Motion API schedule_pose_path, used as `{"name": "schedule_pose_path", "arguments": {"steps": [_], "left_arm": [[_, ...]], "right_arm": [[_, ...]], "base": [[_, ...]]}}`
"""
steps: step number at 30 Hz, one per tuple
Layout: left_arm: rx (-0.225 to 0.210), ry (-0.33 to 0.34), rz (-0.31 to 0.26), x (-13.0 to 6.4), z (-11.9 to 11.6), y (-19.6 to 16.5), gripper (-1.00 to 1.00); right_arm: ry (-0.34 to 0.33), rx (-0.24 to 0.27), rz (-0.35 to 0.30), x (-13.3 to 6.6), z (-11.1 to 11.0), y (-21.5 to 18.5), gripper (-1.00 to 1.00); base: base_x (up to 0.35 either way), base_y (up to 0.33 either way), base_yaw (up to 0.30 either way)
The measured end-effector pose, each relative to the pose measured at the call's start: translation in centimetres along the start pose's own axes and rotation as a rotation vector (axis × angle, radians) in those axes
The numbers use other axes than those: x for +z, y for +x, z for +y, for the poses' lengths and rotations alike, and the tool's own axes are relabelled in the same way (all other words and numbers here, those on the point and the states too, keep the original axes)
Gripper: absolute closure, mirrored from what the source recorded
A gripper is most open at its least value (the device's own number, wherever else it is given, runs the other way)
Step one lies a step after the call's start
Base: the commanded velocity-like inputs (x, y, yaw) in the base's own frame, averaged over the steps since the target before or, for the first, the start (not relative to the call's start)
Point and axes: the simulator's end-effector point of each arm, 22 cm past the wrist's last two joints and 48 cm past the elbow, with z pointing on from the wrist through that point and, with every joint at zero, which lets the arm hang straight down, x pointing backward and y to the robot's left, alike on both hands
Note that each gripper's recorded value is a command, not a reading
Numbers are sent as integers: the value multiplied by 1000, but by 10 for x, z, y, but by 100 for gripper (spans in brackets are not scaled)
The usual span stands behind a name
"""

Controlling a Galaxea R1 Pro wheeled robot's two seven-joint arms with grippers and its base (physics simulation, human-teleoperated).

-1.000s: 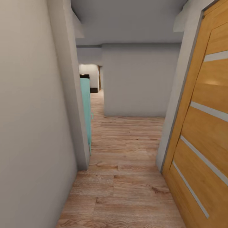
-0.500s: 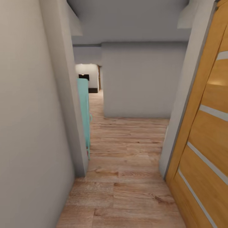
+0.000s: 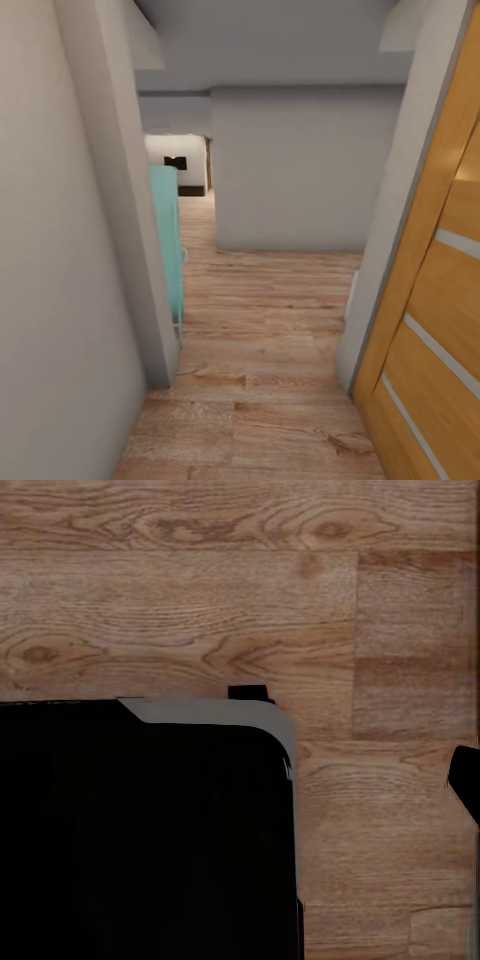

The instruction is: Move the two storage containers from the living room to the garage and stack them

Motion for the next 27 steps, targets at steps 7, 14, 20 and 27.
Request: {"name": "schedule_pose_path", "arguments": {"steps": [7, 14, 20, 27], "left_arm": [[0, 0, 1, 0, 0, 0, -100], [0, 0, 1, 0, 0, 0, -100], [0, 0, 1, 0, 0, 0, -100], [-1, 0, 2, 0, 0, 1, -100]], "right_arm": [[0, 0, 0, 0, 0, 0, -100], [0, 0, 0, 0, 0, 0, -100], [0, 0, 0, 0, 0, 0, -100], [1, 0, 0, 0, 0, 0, -100]], "base": [[306, -121, 0], [312, -74, 0], [318, -7, 0], [319, -1, 0]]}}
